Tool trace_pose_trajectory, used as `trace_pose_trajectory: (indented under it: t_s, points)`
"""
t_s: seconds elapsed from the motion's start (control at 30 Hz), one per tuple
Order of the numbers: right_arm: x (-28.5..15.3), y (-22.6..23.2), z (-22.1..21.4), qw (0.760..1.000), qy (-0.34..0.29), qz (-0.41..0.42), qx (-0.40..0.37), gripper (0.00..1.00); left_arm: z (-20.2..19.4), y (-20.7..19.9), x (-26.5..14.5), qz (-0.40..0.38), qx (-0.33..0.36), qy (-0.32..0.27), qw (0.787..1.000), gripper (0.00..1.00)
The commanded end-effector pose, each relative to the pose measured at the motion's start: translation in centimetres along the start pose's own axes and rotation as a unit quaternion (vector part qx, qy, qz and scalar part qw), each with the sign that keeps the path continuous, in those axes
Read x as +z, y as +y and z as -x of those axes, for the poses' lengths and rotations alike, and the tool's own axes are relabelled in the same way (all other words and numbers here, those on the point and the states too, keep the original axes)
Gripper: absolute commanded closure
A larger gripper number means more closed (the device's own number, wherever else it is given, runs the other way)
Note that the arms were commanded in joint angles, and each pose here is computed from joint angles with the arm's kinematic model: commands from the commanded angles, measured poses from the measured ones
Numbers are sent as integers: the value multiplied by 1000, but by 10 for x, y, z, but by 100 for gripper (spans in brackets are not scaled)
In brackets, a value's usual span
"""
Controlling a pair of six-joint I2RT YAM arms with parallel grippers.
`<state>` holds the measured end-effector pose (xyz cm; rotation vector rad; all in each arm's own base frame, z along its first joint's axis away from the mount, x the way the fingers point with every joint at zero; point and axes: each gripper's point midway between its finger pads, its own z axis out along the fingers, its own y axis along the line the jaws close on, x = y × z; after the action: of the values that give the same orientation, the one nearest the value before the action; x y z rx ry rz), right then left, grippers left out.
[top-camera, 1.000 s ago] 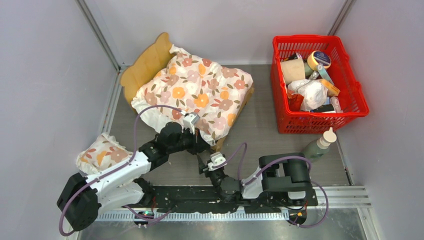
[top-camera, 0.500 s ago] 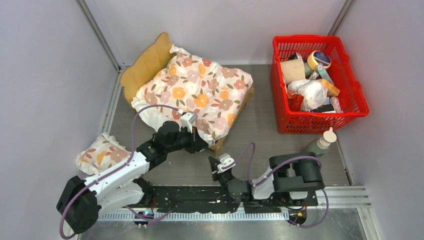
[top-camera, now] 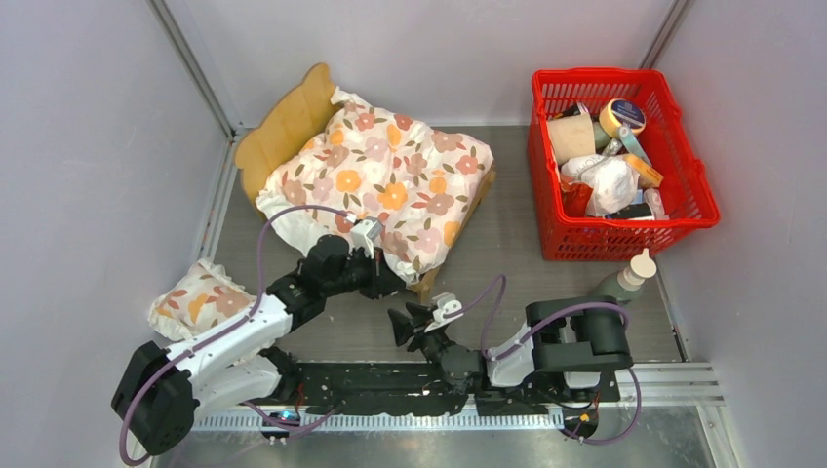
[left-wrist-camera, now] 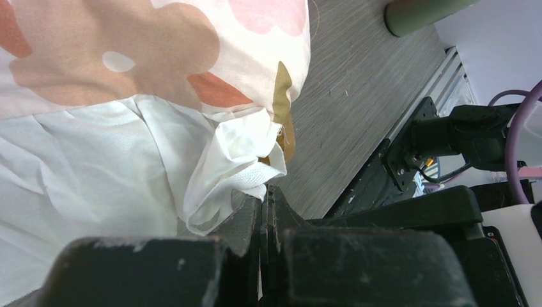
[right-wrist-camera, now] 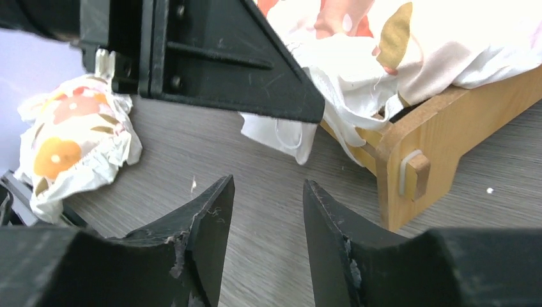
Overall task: Set up the pet bed
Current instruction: Tie the ropes to the bed frame.
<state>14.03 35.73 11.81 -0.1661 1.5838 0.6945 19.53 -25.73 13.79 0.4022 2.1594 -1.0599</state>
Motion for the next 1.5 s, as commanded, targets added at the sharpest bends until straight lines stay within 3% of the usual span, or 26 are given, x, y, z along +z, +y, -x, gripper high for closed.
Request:
trace_pose_trajectory:
  t_s: [0.0,0.27,0.6,0.7,0.77,0.97,1.47]
  points:
    - [22,4,19,995,-33,-24,94,50,11,-9,-1,-12,-6,-8,1000,100]
    - [44,-7,9,991,-23,-49,123,59,10,-10,0,-15,-17,-4,1000,100]
    - [55,-13,1,989,-25,-61,134,61,11,-12,-2,-16,-19,-8,1000,100]
    - [53,-9,3,991,-27,-40,123,90,10,-9,-2,-11,-15,-9,1000,100]
    - [44,-10,0,993,-15,-24,112,94,8,-6,-4,-4,-8,-1,1000,100]
    - [5,-22,-19,996,43,-26,73,95,-1,3,-9,13,11,9,1000,100]
    - [-21,-36,-28,995,71,-36,67,95,-25,11,-8,8,-8,26,1000,100]
